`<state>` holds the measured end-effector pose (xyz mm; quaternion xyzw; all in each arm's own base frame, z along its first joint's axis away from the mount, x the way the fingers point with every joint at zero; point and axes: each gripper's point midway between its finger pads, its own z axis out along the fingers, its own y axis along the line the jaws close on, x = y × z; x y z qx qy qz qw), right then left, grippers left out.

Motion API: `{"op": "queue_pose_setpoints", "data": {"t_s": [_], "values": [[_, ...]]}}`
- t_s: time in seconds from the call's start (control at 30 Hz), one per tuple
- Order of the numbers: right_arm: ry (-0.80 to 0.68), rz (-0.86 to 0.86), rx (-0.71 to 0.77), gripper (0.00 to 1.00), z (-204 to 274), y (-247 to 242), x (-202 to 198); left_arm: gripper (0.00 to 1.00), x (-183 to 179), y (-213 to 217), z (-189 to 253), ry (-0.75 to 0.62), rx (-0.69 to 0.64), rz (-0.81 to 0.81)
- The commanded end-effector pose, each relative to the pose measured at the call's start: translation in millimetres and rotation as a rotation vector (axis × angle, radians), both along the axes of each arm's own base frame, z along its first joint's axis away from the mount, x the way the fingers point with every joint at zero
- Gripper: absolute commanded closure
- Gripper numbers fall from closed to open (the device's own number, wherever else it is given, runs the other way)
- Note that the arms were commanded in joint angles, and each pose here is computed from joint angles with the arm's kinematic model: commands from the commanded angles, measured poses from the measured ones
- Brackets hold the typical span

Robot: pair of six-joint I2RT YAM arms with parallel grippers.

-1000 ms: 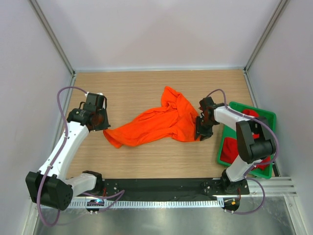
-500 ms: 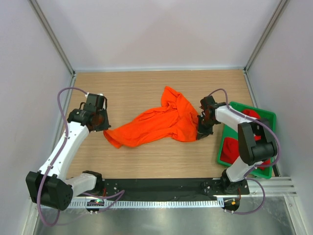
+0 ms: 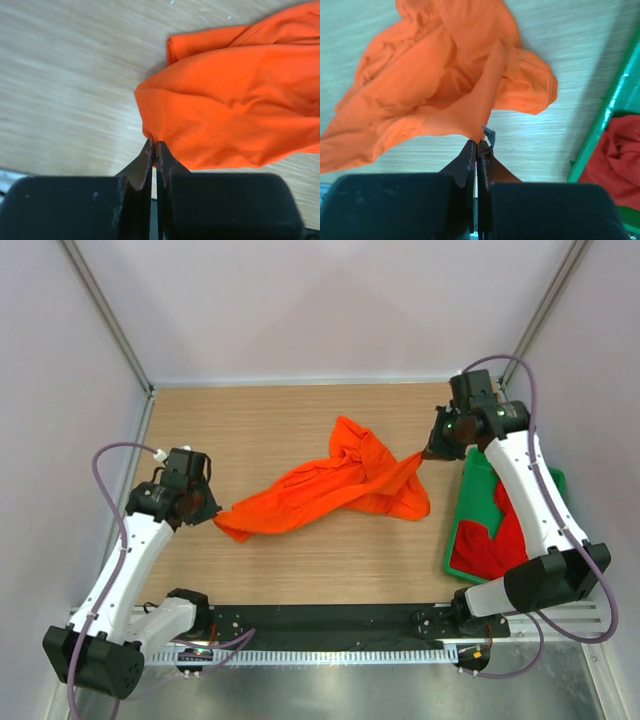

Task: Fold and stack the t-shirts
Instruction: Flatten the tshirt out

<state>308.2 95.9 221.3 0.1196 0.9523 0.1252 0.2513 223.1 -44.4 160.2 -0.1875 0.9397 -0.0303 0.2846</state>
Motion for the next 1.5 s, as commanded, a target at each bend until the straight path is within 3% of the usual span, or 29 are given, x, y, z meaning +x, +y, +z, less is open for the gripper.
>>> {"op": "queue_pose_setpoints", "data": {"t_s": [0.0,0.07,0.33,0.47,0.67,0.87,1.03,1.2,1.3,1.47], "values": [[0.005,-0.048,-0.055,0.99,37.1,-25.8,-18.4,1.0,-8.8,11.7,24.4,-0.032,-0.009,0.12],[-0.059,-0.07,-0.011,0.99,69.8,-26.4,-15.9,1.0,-22.2,19.5,35.1,-0.007,0.008,0.155],[-0.452,-0.12,0.298,0.99,200.4,-2.7,-0.7,1.0,-27.1,30.1,115.2,-0.146,0.006,0.189],[-0.743,-0.117,0.419,0.99,280.1,0.4,-4.7,1.0,-18.2,24.6,176.4,-0.342,-0.07,0.178],[-1.123,-0.089,0.44,0.99,389.6,-13.5,-53.8,1.0,-24.3,21.8,266.9,-0.662,-0.186,0.162],[-1.437,-0.081,0.444,0.99,469.4,-29.6,-122.3,1.0,-50.3,12.1,339.0,-0.87,-0.278,0.066],[-1.585,-0.041,0.452,0.99,496.2,-33.7,-181.1,1.0,-97.3,15.8,396.3,-1.083,-0.311,-0.004],[-1.671,-0.017,0.481,0.99,512.9,-36.0,-225.8,1.0,-136.6,26.1,425.7,-1.233,-0.339,0.0],[-1.705,-0.018,0.493,0.99,519.3,-37.1,-231.2,1.0,-143.2,25.7,428.9,-1.265,-0.346,-0.013],[-1.617,-0.028,0.476,0.99,503.0,-30.1,-165.8,1.0,-111.6,37.3,424.3,-1.239,-0.246,0.056]]}}
